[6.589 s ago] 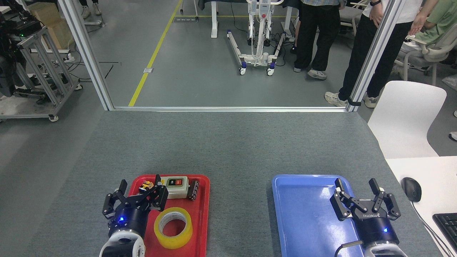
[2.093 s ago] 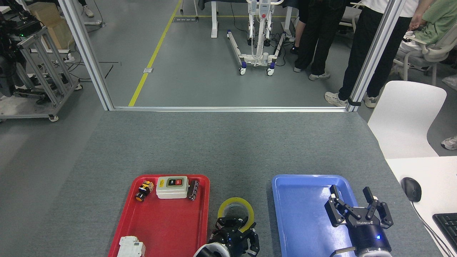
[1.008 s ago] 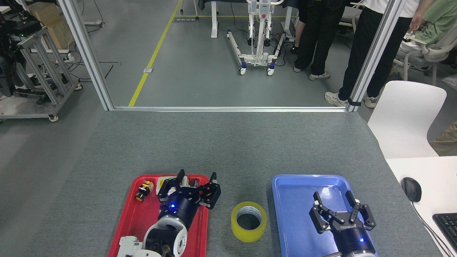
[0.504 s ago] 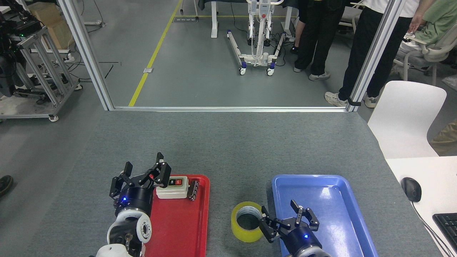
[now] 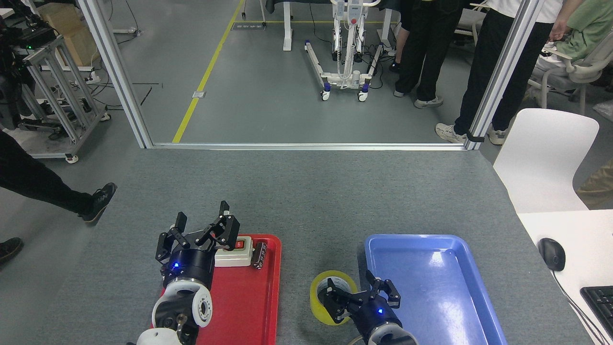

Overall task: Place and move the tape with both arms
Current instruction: 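Withdraw the left gripper and reach the right gripper to the tape, then grasp the tape with the right gripper and lift it into the blue tray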

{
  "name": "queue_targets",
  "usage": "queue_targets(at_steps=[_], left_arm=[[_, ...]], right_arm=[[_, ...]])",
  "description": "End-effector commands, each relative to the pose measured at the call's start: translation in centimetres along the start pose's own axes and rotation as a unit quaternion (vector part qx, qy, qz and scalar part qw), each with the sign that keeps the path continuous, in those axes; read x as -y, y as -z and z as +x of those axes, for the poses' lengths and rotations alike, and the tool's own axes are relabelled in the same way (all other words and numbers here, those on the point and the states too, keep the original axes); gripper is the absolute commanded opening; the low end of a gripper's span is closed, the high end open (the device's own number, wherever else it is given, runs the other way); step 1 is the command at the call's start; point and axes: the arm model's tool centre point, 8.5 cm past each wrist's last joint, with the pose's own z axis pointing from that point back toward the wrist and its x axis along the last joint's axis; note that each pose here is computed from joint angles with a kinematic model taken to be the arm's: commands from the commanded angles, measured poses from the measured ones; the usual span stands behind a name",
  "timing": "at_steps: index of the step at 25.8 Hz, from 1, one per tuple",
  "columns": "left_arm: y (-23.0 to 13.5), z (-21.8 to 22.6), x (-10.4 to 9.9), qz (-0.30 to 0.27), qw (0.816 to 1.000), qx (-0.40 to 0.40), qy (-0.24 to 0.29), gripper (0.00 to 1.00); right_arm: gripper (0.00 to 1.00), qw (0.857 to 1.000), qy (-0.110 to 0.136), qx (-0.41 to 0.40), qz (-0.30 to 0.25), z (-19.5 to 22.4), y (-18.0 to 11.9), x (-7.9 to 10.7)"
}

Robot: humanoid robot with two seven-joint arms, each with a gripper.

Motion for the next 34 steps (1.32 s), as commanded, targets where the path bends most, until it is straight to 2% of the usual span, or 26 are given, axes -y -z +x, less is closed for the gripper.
queue_targets(at_steps=[1,10,14,20,25,27,30,34], left_arm=[[-0.8,1.4,1.3,-0.016,1.000,0.014,0.000,0.99],[-1.4,1.4,2.0,-0.026,0.999,0.021,0.006,0.99],[-1.3,1.6,2.3,-0.024,1.000,0.014,-0.001,0.99],[-3.3,2.0,6.1,-0.077,0.996,0.042,0.024,0.99],[-4.3,0.1,7.6,-0.105,0.987,0.106,0.066,0.99],[-4.5,-0.4,7.7,-0.109,0.983,0.127,0.073,0.99],[-4.4,-2.0,7.3,-0.108,0.984,0.122,0.076,0.99],[-3.9,-2.8,6.5,-0.098,0.987,0.105,0.070,0.99]], right_arm=[[0.98,1.000,-0.004,0.003,0.012,0.5,0.4,-0.4],[0.96,0.999,-0.001,-0.005,0.051,0.8,0.9,-1.8],[0.78,0.999,-0.001,-0.004,0.052,0.8,1.1,-1.7],[0.32,0.998,-0.003,-0.001,0.061,0.8,1.1,-1.8],[0.06,0.998,-0.005,0.002,0.063,0.8,1.0,-1.8],[0.00,0.998,-0.007,0.005,0.063,0.8,1.0,-1.8],[0.00,0.998,-0.009,0.010,0.058,0.7,1.0,-1.6],[0.00,0.999,-0.010,0.009,0.035,0.5,0.8,-0.2]])
